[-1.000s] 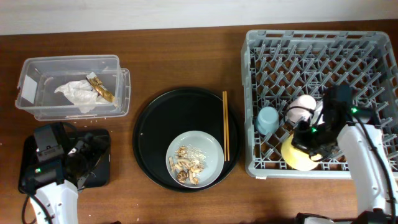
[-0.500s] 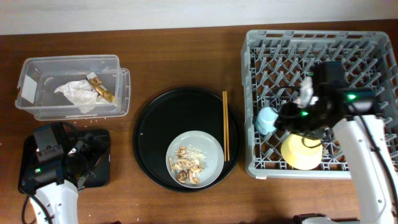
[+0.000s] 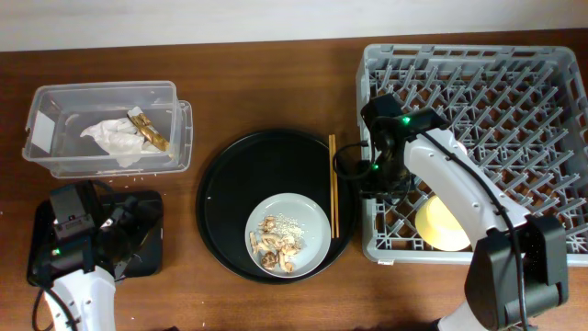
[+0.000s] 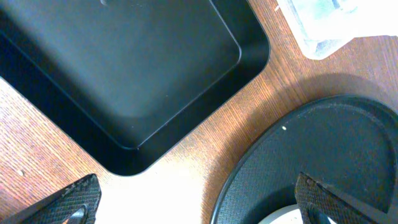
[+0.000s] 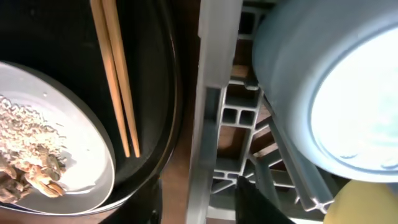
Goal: Sort waste into correct bins and load items into the dishwasher rack
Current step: 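Move the right gripper back over the black tray to the chopsticks, then grasp the wooden chopsticks with the right gripper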
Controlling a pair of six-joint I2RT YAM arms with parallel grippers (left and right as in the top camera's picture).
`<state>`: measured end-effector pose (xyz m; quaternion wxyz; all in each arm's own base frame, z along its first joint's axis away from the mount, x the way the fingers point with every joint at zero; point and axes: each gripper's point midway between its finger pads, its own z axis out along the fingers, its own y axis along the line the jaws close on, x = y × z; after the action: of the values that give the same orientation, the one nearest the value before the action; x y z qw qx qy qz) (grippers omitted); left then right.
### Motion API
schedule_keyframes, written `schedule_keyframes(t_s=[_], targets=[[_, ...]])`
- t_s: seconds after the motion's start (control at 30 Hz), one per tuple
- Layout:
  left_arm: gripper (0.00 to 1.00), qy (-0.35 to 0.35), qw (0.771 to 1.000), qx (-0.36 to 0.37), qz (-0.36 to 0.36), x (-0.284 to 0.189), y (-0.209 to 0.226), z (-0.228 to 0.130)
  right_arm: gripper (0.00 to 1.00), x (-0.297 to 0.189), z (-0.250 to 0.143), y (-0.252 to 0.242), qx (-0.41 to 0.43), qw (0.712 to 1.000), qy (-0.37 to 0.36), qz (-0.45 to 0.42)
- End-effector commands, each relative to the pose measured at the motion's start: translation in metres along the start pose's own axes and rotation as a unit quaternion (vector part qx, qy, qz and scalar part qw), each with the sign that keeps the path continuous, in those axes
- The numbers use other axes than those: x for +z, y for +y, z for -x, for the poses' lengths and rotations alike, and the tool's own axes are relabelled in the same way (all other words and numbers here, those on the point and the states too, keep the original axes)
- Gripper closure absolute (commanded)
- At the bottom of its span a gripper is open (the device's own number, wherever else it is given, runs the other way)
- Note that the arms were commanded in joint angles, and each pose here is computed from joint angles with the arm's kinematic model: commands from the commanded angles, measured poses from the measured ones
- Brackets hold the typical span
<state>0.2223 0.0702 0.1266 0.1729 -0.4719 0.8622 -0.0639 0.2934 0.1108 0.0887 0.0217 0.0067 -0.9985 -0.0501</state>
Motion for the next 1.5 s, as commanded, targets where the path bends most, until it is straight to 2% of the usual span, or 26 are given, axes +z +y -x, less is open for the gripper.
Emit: schedule_keyframes(t_s=[0.0,0.27,0.57,0.8,0.9,1.03,1.17,1.23,1.27,1.33,1.4,1.47], targets=[[0.01,0.001,1.000,-0.008,-0.001,0.000,0.001,0.000,0.72,0.016,-0.016,-0.001,-0.006,1.000,0.026,-0.017],[0.01,0.001,1.000,-0.008,-0.001,0.000,0.001,0.000,0.80,0.028,-0.038,-0.004,-0.001,0.998,0.061,-0.032],[0.01,0.001,1.000,-0.008,-0.001,0.000,0.001,0.000,0.81,0.025,-0.046,-0.013,0.000,0.996,0.071,-0.057],[0.01,0.001,1.000,-0.008,-0.001,0.000,0.001,0.000,0.77,-0.013,-0.057,-0.013,0.002,0.997,0.053,-0.052],[0.01,0.001,1.000,-0.008,-0.001,0.000,0.001,0.000,0.69,-0.028,-0.056,-0.011,0.000,0.999,0.028,-0.042],[0.01,0.001,1.000,-0.008,-0.001,0.000,0.001,0.000,0.67,-0.063,-0.042,0.013,-0.008,0.999,-0.030,0.019],[0.01,0.001,1.000,-0.008,-0.001,0.000,0.001,0.000,0.66,-0.099,-0.001,0.058,-0.036,0.984,-0.123,0.124],[0.01,0.001,1.000,-0.008,-0.001,0.000,0.001,0.000,0.57,-0.100,0.014,0.072,-0.053,0.977,-0.153,0.137],[0.01,0.001,1.000,-0.008,-0.001,0.000,0.001,0.000,0.53,-0.097,0.023,0.081,-0.064,0.975,-0.165,0.137],[0.01,0.001,1.000,-0.008,-0.001,0.000,0.001,0.000,0.53,-0.079,0.038,0.087,-0.070,0.976,-0.171,0.114],[0.01,0.001,1.000,-0.008,-0.001,0.000,0.001,0.000,0.54,-0.048,0.056,0.073,-0.018,0.985,-0.164,0.050],[0.01,0.001,1.000,-0.008,-0.001,0.000,0.001,0.000,0.56,-0.026,0.066,0.071,-0.012,0.988,-0.152,0.035]])
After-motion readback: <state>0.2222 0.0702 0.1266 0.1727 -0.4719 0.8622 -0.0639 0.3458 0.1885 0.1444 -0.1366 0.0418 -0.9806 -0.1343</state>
